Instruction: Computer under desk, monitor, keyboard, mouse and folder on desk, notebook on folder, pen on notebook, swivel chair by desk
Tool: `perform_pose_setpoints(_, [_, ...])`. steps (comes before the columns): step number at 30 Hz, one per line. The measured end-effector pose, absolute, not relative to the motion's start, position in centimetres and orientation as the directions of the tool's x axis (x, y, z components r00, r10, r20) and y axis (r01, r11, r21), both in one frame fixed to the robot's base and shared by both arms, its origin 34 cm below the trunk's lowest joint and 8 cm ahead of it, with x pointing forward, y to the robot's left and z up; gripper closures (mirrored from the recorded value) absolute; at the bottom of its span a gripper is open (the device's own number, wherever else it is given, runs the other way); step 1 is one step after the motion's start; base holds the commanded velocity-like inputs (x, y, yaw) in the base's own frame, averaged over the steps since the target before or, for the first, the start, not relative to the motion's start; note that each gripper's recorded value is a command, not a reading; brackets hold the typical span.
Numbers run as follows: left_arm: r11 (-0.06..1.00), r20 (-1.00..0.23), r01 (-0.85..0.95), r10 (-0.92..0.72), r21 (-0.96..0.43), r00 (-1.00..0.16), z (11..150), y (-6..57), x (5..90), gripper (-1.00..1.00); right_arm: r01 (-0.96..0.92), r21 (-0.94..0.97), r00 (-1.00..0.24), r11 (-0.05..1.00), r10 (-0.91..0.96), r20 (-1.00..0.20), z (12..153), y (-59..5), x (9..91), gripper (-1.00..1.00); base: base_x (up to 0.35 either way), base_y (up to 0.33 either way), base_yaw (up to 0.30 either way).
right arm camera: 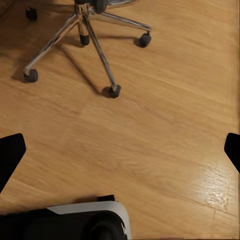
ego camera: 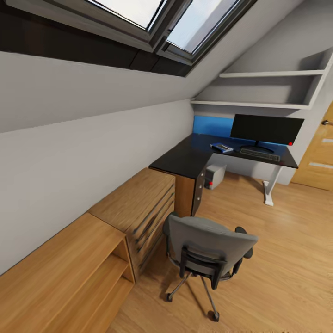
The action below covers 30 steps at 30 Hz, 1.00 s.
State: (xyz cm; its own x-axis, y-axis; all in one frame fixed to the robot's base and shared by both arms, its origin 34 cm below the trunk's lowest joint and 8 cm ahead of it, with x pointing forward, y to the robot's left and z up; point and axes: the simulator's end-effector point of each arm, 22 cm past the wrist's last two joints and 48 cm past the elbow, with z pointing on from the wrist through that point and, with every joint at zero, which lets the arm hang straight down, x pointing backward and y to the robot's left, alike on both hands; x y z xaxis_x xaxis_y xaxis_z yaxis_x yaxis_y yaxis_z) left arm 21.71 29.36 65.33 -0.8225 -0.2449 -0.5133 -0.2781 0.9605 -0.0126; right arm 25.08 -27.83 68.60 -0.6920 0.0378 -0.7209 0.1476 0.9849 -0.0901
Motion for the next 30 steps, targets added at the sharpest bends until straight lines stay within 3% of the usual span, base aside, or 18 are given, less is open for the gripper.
perform_pose_setpoints(13, [0.961,-0.514,-0.278,-0.245,-0.013,-0.822,65.33,29.36,21.75,-1.00,0.146,-0.090,-0.692,0.985,0.037,-0.721,68.59,-27.79,25.10,-1.00,0.000,0.077,-0.254])
perform_pose_setpoints(30, [0.961,-0.513,-0.277,-0.244,-0.014,-0.823,65.33,29.32,21.75,-1.00,0.145,-0.090,-0.692,0.985,0.037,-0.721,68.59,-27.79,25.11,-1.00,0.000,0.298,-0.254])
